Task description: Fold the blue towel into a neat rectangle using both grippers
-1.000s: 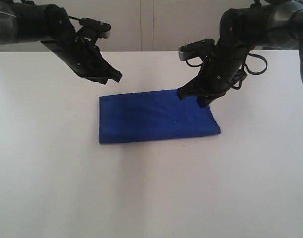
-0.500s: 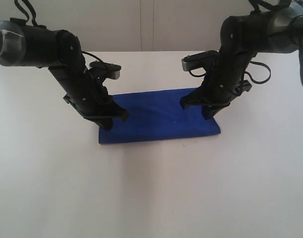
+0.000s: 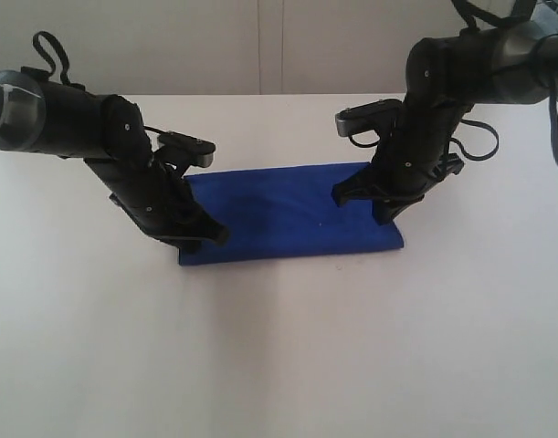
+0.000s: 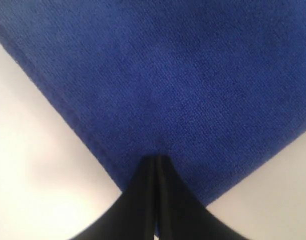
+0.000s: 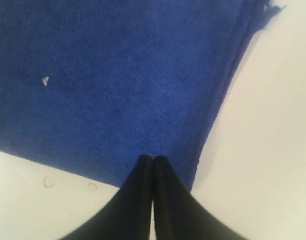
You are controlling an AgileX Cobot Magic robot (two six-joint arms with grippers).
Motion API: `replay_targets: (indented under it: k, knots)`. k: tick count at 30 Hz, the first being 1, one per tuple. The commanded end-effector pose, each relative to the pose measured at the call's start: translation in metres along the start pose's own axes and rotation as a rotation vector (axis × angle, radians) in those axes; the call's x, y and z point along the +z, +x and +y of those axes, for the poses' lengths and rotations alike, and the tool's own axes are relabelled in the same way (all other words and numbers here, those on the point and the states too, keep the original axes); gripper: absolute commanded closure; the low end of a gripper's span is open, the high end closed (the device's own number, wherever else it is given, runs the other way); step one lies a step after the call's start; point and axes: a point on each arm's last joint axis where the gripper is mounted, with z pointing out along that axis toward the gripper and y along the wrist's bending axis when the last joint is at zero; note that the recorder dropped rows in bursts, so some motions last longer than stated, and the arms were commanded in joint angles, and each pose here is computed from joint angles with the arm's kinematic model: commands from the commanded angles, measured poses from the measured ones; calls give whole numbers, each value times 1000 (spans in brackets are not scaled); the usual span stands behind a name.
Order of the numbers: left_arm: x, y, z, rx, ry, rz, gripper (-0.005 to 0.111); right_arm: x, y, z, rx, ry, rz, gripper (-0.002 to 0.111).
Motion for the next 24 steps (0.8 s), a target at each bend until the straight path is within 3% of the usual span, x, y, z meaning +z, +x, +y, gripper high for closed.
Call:
replay_targets:
  k: [1,14,24]
  knots:
    - [-9,0,-1,37,-20,-18,107,0,0,-2,5,5,-7,108]
    - [-5,1,5,113,-76,-5,107,0,-1,-2,16,6,-14,108]
    - [-5,0,5,105,-77,-14,107,0,-1,-2,16,7,-22,108]
